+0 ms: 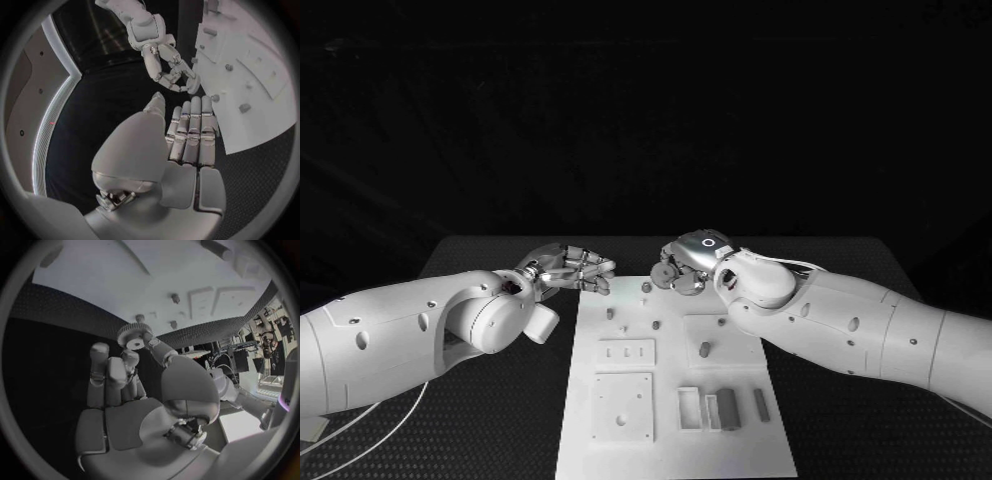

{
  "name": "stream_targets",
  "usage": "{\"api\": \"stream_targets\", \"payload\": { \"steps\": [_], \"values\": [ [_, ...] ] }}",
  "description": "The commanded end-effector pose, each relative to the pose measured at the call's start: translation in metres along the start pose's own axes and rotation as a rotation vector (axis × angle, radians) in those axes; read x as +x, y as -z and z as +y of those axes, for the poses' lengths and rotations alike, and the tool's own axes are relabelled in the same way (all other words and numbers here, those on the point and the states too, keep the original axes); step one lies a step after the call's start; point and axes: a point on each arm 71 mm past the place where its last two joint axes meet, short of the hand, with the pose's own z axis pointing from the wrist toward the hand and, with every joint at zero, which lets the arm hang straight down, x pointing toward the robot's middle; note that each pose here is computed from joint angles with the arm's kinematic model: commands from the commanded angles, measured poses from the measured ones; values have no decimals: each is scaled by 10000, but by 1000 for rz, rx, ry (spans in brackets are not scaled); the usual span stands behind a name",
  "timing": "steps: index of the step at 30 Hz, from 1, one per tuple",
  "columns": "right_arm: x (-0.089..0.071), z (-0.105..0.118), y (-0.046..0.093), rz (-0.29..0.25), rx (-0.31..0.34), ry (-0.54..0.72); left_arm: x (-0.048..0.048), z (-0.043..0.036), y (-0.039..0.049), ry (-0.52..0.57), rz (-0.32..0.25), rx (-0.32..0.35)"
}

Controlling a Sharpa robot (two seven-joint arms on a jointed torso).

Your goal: Assemble the parts on the task board

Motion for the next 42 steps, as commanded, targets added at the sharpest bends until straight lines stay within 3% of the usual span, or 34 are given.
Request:
{"api": "stream_targets", "payload": {
  "steps": [1,12,25,42],
  "values": [
    [36,82,-19,-2,-6,25,18,-28,-10,1,3,12],
    [194,368,-97,53,-55,13,19,-27,-14,0,4,11],
    [426,352,-146,88,-29,15,71,-40,-28,2,18,16],
    [497,381,-195,97,-28,16,53,-36,-40,0,15,14]
  ]
}}
